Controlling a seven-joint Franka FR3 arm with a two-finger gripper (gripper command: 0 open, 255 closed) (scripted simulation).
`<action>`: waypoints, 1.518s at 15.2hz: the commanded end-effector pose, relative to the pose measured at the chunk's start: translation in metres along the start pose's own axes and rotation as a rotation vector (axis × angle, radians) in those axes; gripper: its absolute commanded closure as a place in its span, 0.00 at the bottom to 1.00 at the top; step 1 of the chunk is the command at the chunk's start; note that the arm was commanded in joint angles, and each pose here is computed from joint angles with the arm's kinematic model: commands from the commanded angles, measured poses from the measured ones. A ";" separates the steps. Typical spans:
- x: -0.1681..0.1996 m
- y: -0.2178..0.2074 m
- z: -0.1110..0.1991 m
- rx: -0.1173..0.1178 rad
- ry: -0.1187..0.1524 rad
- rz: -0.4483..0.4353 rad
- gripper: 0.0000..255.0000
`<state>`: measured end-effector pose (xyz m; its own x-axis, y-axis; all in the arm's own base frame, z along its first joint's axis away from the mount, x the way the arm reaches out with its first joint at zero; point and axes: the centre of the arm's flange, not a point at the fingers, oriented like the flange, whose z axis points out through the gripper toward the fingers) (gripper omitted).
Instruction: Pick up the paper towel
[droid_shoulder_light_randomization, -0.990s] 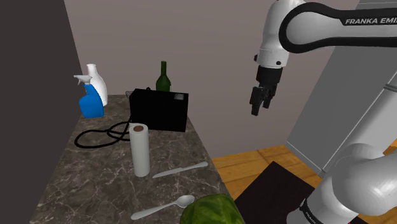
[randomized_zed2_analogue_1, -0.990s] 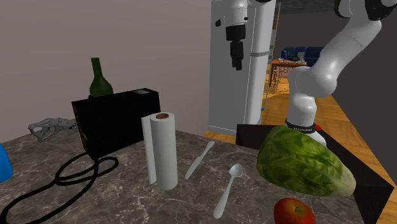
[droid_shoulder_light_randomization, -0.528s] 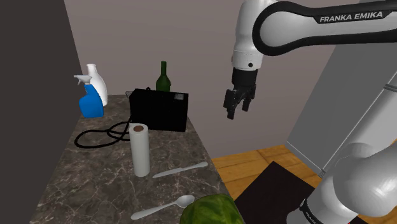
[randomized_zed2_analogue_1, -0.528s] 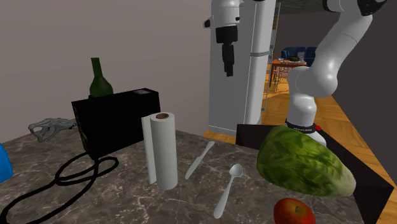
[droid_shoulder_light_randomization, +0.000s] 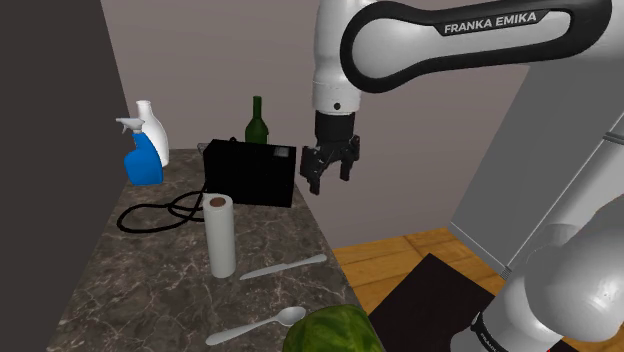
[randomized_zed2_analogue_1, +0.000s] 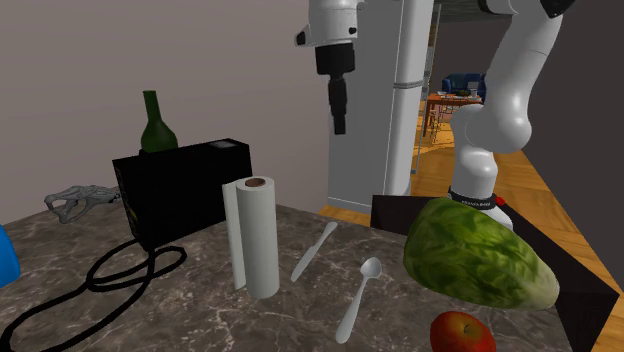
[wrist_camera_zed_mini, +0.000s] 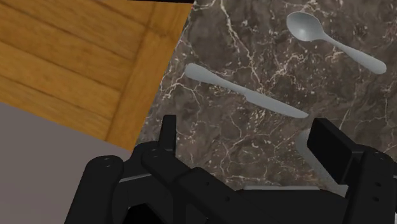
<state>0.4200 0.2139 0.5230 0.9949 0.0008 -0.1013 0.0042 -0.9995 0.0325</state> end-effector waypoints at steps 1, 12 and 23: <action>0.014 -0.023 0.002 -0.002 0.001 0.008 0.00; 0.086 -0.151 0.010 -0.018 0.007 0.046 0.00; 0.118 -0.200 0.045 -0.024 0.009 0.061 0.00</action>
<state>0.5319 0.4128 0.4660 0.9942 -0.0595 -0.0899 -0.0540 -0.9966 0.0625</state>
